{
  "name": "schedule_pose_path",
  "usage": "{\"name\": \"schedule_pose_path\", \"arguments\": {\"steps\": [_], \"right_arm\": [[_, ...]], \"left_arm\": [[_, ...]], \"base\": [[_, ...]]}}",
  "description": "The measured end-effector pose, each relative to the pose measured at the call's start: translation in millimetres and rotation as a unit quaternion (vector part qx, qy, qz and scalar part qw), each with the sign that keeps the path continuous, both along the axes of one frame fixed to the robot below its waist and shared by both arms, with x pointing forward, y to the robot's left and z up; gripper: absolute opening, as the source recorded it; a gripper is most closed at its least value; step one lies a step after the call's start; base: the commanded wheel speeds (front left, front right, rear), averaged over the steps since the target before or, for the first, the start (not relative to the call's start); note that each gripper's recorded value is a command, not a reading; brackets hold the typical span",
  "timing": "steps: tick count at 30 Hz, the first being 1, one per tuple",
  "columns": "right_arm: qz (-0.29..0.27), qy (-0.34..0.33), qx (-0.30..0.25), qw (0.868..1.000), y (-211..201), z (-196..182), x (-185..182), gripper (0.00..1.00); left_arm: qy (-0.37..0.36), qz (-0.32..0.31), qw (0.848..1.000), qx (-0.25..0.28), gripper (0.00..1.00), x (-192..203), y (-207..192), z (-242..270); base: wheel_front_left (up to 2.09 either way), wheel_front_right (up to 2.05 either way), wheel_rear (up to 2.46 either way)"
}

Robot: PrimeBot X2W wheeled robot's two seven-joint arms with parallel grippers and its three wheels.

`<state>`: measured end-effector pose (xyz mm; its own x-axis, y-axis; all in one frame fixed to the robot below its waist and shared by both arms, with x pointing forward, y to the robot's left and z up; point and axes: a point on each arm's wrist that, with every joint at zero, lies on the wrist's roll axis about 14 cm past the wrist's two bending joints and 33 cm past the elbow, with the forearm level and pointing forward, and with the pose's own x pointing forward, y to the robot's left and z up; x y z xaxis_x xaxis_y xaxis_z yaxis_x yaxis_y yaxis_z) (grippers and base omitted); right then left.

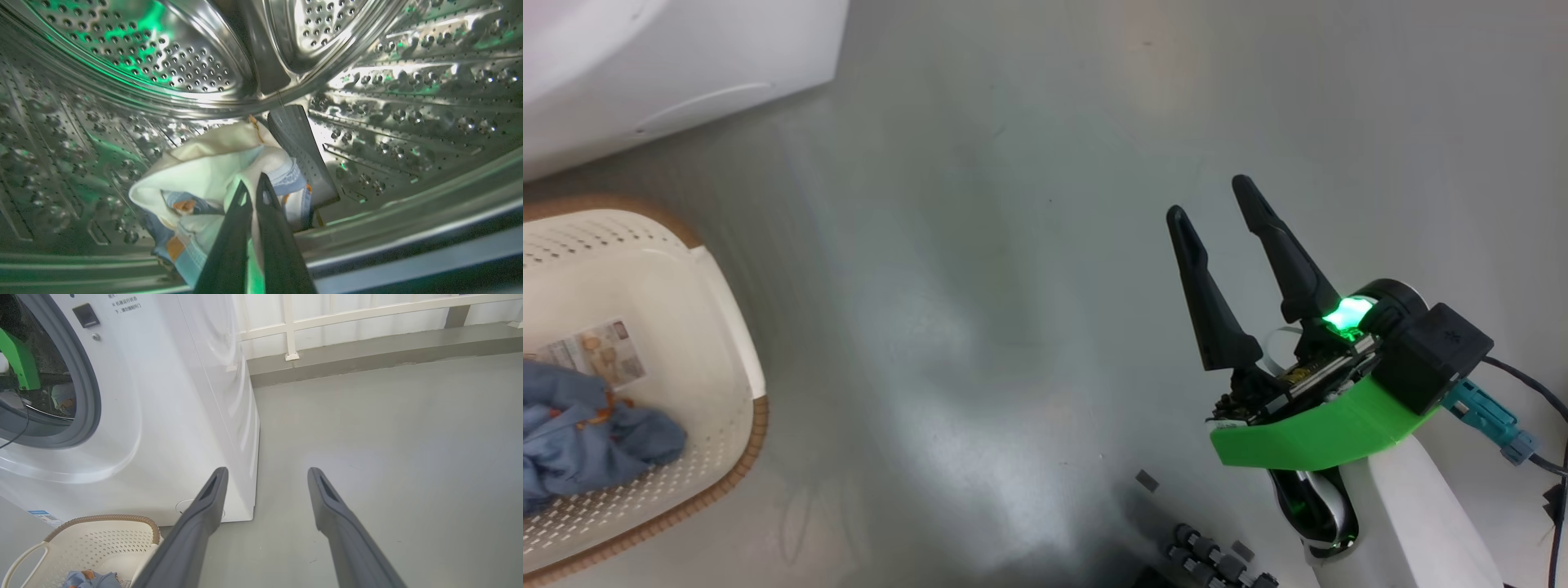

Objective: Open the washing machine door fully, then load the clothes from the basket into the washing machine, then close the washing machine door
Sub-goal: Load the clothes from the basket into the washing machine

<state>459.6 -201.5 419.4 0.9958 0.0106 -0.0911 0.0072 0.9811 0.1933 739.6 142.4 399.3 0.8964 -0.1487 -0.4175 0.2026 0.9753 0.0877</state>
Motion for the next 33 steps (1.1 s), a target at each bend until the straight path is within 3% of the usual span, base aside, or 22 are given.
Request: {"name": "schedule_pose_path", "arguments": {"steps": [13, 26, 27, 28, 29, 33], "right_arm": [[0.004, 0.024, -0.006, 1.000, -1, -18, 2, 1.00], [0.000, 0.052, -0.013, 0.999, -4, -37, -2, 1.00], [0.000, 0.053, -0.012, 0.999, -4, -37, -2, 1.00], [0.001, 0.053, -0.011, 0.999, -3, -38, -2, 1.00], [0.002, 0.053, -0.011, 0.999, -3, -38, -1, 1.00], [0.005, 0.051, -0.008, 0.999, -1, -39, 1, 1.00]], "left_arm": [[-0.180, 0.038, 0.983, -0.012, 0.00, 56, 13, 31], [-0.145, 0.025, 0.989, -0.022, 0.00, 70, -2, -19], [-0.142, 0.025, 0.989, -0.022, 0.19, 71, -1, -20], [-0.141, 0.026, 0.989, -0.023, 0.46, 71, -1, -21], [-0.138, 0.026, 0.990, -0.025, 0.97, 71, -1, -21], [-0.133, 0.030, 0.990, -0.034, 1.00, 71, 1, -21]], "base": [[0.00, 0.00, 0.00], [0.00, 0.00, 0.00], [0.00, 0.00, 0.00], [0.00, 0.00, 0.00], [0.00, 0.00, 0.00], [0.00, 0.00, 0.00]]}}
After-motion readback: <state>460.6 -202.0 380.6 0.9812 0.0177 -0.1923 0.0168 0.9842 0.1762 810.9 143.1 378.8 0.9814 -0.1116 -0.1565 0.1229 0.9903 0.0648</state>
